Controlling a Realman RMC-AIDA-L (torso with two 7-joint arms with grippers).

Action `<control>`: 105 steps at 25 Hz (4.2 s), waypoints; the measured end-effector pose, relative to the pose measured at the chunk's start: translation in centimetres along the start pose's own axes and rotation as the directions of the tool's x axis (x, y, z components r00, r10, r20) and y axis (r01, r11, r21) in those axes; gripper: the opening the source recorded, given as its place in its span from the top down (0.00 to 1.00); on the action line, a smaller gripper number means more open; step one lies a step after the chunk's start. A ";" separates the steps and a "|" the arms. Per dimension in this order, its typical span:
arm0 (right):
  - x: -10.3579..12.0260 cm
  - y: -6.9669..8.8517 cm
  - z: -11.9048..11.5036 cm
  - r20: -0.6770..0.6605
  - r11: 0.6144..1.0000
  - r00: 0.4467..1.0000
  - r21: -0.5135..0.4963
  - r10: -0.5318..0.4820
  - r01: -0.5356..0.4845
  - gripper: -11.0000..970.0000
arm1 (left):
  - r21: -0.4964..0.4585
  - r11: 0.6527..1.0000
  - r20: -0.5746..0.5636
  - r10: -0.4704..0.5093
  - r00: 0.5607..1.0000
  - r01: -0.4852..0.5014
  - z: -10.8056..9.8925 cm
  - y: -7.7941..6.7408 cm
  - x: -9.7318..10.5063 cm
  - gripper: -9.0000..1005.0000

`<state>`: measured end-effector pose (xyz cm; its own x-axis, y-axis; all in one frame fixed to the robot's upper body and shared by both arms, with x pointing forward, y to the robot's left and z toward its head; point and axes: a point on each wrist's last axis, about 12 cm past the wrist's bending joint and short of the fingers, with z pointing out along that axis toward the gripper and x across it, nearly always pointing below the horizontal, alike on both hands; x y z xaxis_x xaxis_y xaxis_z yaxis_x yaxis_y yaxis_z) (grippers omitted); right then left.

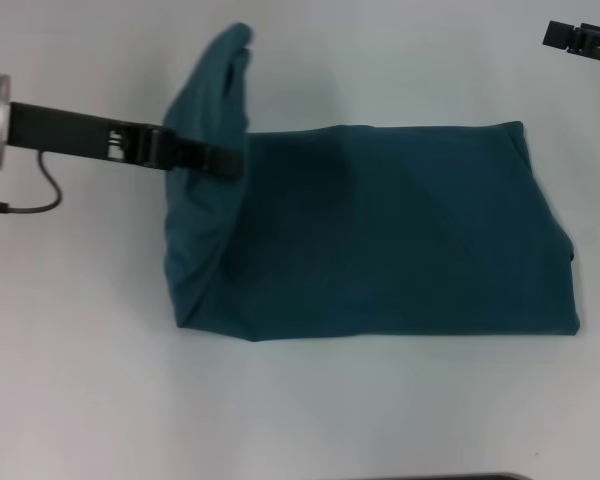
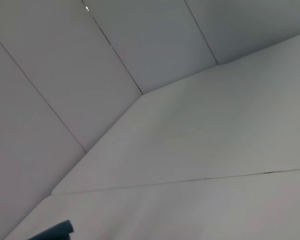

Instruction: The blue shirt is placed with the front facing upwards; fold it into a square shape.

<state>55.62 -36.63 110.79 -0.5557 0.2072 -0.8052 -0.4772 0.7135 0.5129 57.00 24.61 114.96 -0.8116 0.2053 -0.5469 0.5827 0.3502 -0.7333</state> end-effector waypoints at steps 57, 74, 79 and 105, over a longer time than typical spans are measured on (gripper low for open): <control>-1.1 0.6 1.3 -0.004 0.999 1.000 -0.033 -0.021 0.021 0.04 | 0.329 0.938 0.084 0.082 0.993 -0.105 11.3 -5.2 -3.6 0.96; -1.3 0.7 1.3 0.002 0.999 1.000 -0.039 -0.024 0.024 0.04 | 0.302 0.950 0.121 0.050 0.991 -0.084 13.5 -4.9 -3.7 0.86; -1.9 0.7 1.1 0.027 0.999 0.999 -0.041 -0.027 0.028 0.04 | 0.307 0.946 0.189 0.049 0.981 -0.106 13.9 -4.4 -3.4 0.84; -1.1 0.1 -2.6 -0.338 0.988 0.931 -0.025 0.136 -0.154 0.04 | 0.086 0.983 0.295 0.132 0.946 -0.164 4.4 0.3 2.7 0.07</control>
<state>54.43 -38.51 112.51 -0.8127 0.0640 -0.5792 -0.4028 0.6565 0.6378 55.15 21.28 111.50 -0.6790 -0.0294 -0.7335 0.7092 0.2319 -0.6658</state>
